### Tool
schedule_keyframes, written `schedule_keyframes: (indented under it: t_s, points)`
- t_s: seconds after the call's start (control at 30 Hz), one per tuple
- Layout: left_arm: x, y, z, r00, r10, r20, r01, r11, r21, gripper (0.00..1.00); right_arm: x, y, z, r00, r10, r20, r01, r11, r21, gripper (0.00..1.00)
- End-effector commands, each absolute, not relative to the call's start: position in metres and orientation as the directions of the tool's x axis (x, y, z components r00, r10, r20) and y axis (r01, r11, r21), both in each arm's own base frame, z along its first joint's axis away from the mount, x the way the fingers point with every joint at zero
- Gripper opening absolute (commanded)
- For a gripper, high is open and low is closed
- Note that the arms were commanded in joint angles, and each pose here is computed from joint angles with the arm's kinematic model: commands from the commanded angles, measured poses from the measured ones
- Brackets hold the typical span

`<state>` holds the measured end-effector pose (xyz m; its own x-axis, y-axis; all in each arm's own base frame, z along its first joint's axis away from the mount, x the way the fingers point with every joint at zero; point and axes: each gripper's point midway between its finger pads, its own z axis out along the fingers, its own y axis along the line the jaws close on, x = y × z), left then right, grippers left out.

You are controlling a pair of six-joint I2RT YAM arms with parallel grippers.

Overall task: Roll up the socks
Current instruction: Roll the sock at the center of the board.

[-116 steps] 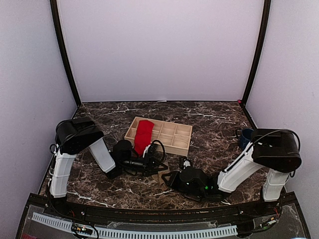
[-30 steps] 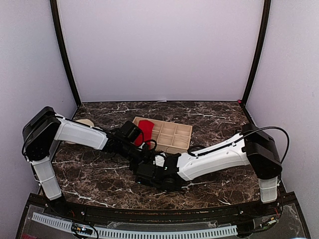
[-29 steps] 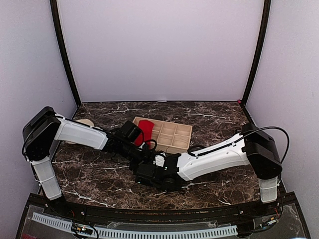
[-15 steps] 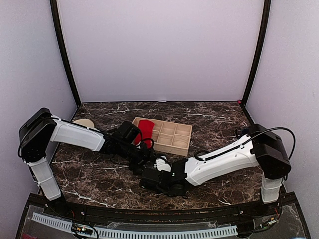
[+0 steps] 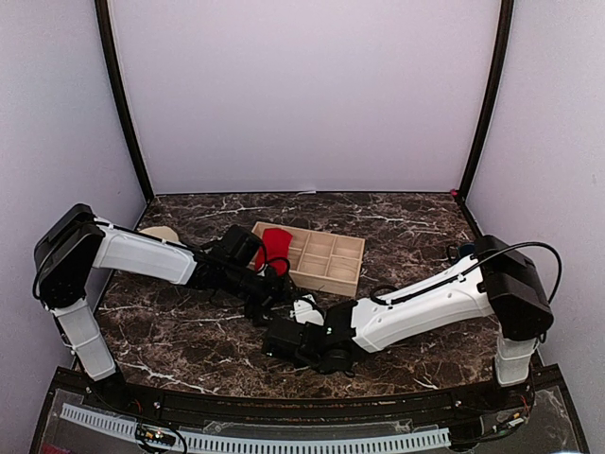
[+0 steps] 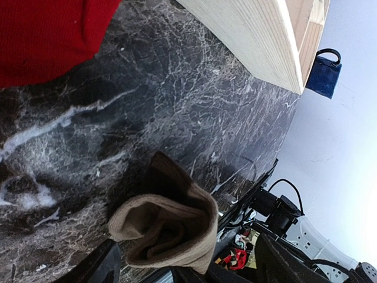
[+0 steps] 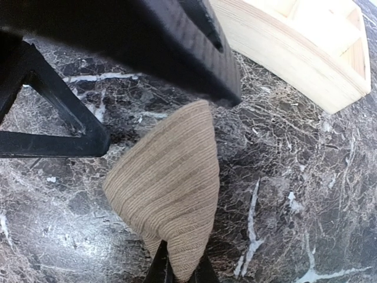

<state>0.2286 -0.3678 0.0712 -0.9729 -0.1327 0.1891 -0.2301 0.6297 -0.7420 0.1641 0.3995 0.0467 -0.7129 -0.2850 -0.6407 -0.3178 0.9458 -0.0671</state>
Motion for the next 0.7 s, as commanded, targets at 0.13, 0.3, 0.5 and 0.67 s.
schedule_keyframes:
  t_s: [0.13, 0.3, 0.5, 0.67]
  points:
    - [0.213, -0.396, 0.092, -0.974, -0.033, 0.222, -0.203, 0.555, -0.807, 0.81, 0.166, 0.428, 0.057, -0.671, -0.314, -0.671, -0.374, 0.926, -0.058, 0.01]
    - [0.211, -0.401, 0.087, -0.97, -0.026, 0.242, -0.216, 0.55, -0.807, 0.81, 0.167, 0.432, 0.058, -0.667, -0.31, -0.677, -0.378, 0.925, -0.052, 0.01]
    - [0.212, -0.406, 0.084, -0.966, -0.028, 0.257, -0.23, 0.55, -0.803, 0.77, 0.167, 0.432, 0.059, -0.665, -0.296, -0.686, -0.374, 0.927, -0.038, 0.01]
    - [0.213, -0.409, 0.08, -0.961, -0.036, 0.275, -0.25, 0.542, -0.802, 0.69, 0.169, 0.43, 0.058, -0.669, -0.291, -0.684, -0.372, 0.928, -0.031, 0.01]
